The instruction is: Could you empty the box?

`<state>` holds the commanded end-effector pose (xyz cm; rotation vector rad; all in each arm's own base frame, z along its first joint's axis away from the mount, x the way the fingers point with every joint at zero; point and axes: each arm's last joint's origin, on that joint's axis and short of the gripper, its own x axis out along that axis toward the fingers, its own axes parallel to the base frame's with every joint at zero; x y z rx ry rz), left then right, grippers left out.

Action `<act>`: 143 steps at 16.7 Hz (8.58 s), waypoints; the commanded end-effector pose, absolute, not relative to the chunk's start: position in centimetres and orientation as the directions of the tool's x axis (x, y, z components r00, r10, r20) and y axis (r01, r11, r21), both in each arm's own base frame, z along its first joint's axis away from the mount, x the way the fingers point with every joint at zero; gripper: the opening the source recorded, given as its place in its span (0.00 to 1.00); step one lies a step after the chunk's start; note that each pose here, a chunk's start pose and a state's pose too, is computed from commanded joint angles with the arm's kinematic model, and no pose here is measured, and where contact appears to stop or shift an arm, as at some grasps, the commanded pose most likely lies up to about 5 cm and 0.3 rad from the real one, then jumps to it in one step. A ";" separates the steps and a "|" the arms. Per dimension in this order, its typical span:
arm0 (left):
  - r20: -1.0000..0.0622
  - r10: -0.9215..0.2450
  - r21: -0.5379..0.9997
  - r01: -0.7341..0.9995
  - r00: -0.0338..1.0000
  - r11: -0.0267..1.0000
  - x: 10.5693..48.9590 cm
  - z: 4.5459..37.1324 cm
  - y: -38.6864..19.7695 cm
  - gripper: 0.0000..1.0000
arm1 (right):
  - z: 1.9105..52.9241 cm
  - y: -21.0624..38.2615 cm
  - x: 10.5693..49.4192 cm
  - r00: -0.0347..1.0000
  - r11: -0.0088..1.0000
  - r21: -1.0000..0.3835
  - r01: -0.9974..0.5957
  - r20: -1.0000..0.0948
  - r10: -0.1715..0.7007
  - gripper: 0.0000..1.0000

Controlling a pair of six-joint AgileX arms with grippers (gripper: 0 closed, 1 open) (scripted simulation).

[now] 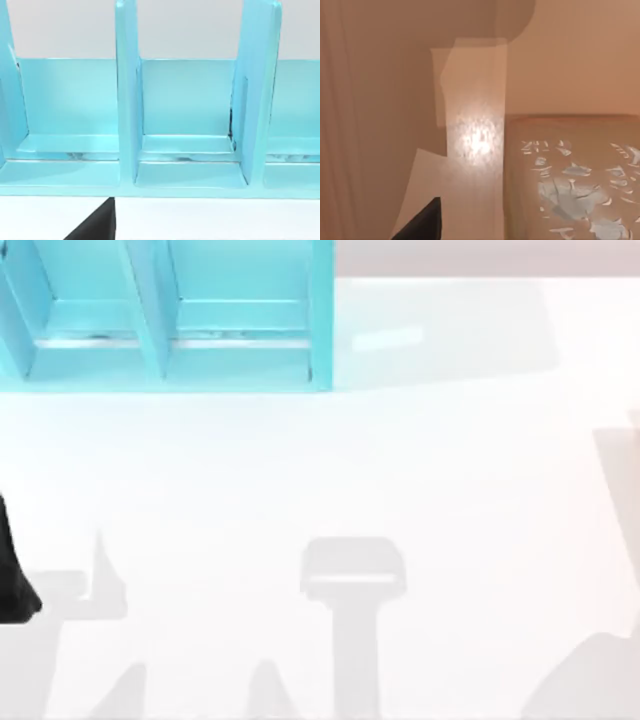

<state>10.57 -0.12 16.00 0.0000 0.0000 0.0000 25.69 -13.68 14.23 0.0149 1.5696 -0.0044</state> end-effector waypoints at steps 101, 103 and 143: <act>0.000 0.000 0.000 0.000 1.000 1.000 10.6 16.0 -0.1 1.00 | 13.8 24.8 32.3 0.002 1.000 0.000 0.014 -1.000 0.000 1.00; 0.000 0.000 0.000 0.000 1.000 1.000 10.6 16.0 -0.1 1.00 | 13.9 24.8 32.3 0.003 1.000 0.001 0.016 -1.000 0.001 1.00; 0.000 0.000 0.000 0.000 1.000 1.000 10.6 16.0 -0.1 1.00 | 25.3 -16.9 36.0 0.000 0.999 0.007 0.040 -1.000 0.007 1.00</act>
